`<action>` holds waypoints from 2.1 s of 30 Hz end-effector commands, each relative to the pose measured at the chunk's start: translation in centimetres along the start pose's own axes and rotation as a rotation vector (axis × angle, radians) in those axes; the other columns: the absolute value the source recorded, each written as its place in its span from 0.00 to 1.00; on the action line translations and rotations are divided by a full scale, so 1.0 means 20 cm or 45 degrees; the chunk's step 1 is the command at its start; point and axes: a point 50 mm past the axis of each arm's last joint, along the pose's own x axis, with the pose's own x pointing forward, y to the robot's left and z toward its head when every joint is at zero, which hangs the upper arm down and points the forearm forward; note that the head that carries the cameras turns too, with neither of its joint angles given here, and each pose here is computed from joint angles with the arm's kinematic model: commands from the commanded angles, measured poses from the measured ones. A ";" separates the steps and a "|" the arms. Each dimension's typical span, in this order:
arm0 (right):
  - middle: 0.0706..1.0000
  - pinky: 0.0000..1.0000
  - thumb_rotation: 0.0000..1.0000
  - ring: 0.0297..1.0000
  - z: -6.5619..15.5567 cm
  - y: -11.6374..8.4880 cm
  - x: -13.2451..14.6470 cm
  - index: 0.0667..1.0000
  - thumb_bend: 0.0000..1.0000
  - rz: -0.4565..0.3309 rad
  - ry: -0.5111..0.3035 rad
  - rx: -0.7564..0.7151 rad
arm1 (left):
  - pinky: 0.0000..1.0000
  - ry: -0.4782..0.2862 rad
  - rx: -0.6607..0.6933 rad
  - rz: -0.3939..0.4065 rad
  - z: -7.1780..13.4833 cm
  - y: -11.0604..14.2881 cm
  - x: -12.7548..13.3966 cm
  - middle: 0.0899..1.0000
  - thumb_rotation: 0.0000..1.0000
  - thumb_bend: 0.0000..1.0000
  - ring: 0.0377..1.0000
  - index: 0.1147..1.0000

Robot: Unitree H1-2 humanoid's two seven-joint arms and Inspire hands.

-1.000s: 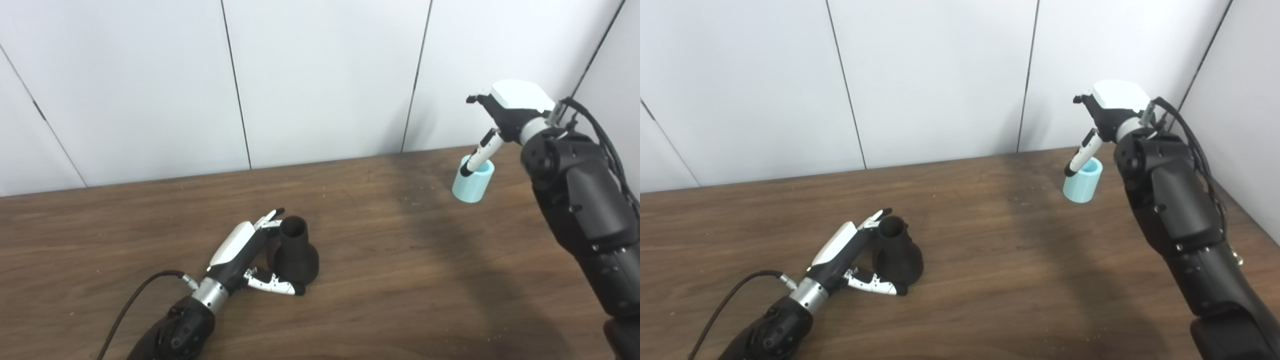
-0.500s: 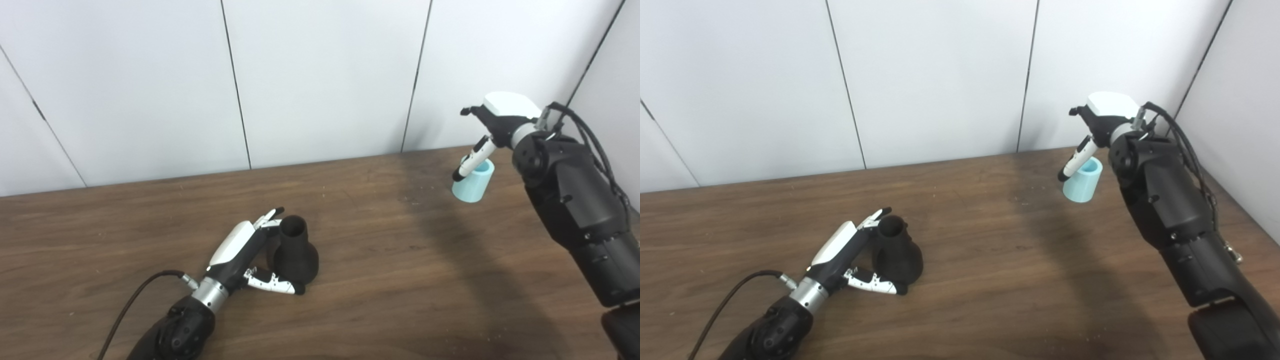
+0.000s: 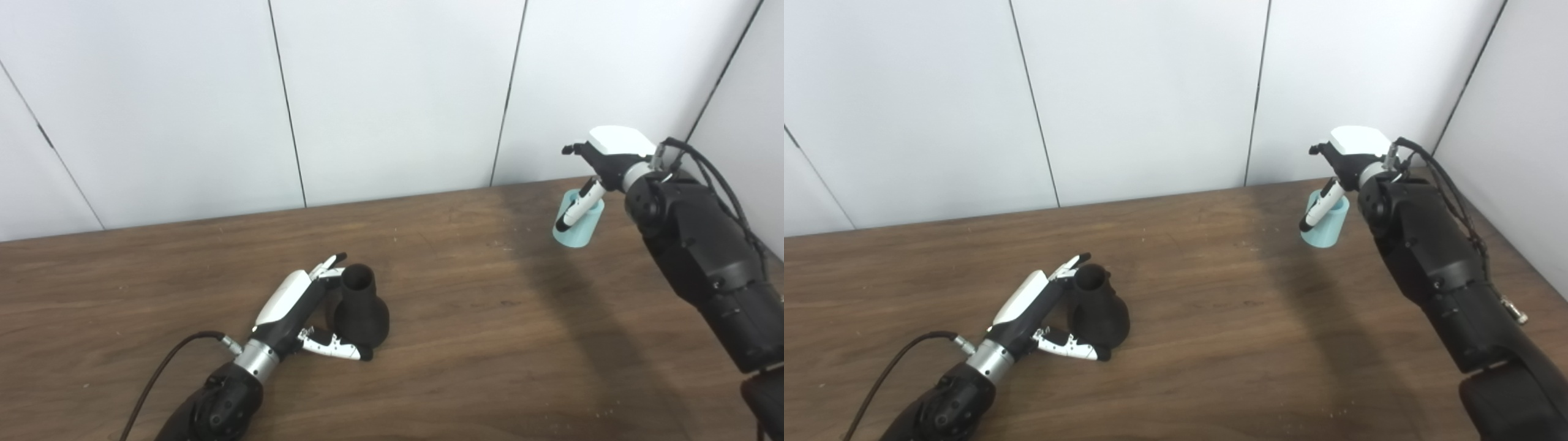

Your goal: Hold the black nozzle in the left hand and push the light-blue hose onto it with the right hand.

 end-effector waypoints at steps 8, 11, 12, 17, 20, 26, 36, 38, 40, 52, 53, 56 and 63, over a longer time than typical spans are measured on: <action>0.87 0.65 0.29 0.85 -0.04 -0.22 0.00 0.86 1.00 -0.129 0.010 -0.019 | 1.00 0.234 0.032 -0.226 -0.19 -0.33 -0.27 0.79 0.08 0.52 1.00 0.42; 0.87 0.65 0.28 0.85 -0.04 -0.22 0.01 0.86 1.00 -0.126 0.012 -0.018 | 1.00 0.229 0.085 -0.245 -0.19 -0.32 -0.27 0.79 0.08 0.52 1.00 0.42; 0.87 0.65 0.28 0.85 -0.04 -0.22 0.01 0.86 1.00 -0.125 0.012 -0.017 | 1.00 0.228 0.095 -0.248 -0.19 -0.32 -0.27 0.79 0.08 0.52 1.00 0.42; 0.87 0.66 0.28 0.86 -0.03 -0.22 0.00 0.86 1.00 -0.125 0.007 -0.009 | 1.00 0.228 0.121 -0.250 -0.21 -0.33 -0.27 0.78 0.07 0.52 1.00 0.42; 0.87 0.66 0.28 0.86 -0.03 -0.22 0.00 0.86 1.00 -0.127 0.004 -0.004 | 1.00 0.225 0.132 -0.252 -0.21 -0.33 -0.28 0.78 0.07 0.52 1.00 0.42; 0.88 0.66 0.28 0.86 -0.04 -0.22 0.00 0.86 1.00 -0.132 -0.007 0.014 | 1.00 0.219 0.129 -0.243 -0.22 -0.34 -0.28 0.78 0.07 0.52 1.00 0.42; 0.88 0.65 0.28 0.86 -0.04 -0.22 0.01 0.86 1.00 -0.124 -0.020 0.016 | 1.00 0.211 0.149 -0.235 -0.22 -0.34 -0.28 0.78 0.07 0.52 1.00 0.42; 0.88 0.65 0.28 0.86 -0.04 -0.22 0.02 0.86 1.00 -0.117 -0.022 0.010 | 1.00 0.209 0.150 -0.235 -0.21 -0.34 -0.27 0.78 0.07 0.52 1.00 0.42; 0.87 0.64 0.28 0.85 -0.04 -0.22 0.01 0.86 1.00 -0.113 -0.027 0.003 | 1.00 0.206 0.149 -0.235 -0.21 -0.34 -0.27 0.78 0.07 0.52 1.00 0.42; 0.78 0.57 0.12 0.72 -0.03 -0.18 0.02 0.82 1.00 -0.116 -0.019 -0.038 | 1.00 0.209 0.140 -0.233 -0.21 -0.34 -0.27 0.78 0.07 0.52 1.00 0.42; 0.78 0.57 0.09 0.72 -0.03 -0.18 0.03 0.82 1.00 -0.112 -0.017 -0.041 | 1.00 0.210 0.139 -0.232 -0.21 -0.34 -0.27 0.78 0.07 0.52 1.00 0.42; 0.81 0.54 0.02 0.72 -0.03 -0.17 0.02 0.81 0.99 -0.106 -0.015 -0.048 | 1.00 0.212 0.135 -0.230 -0.20 -0.33 -0.26 0.78 0.07 0.52 1.00 0.42; 0.82 0.50 0.00 0.72 -0.03 -0.16 0.02 0.82 0.99 -0.088 -0.016 -0.042 | 1.00 0.213 0.126 -0.230 -0.20 -0.33 -0.27 0.78 0.07 0.52 1.00 0.42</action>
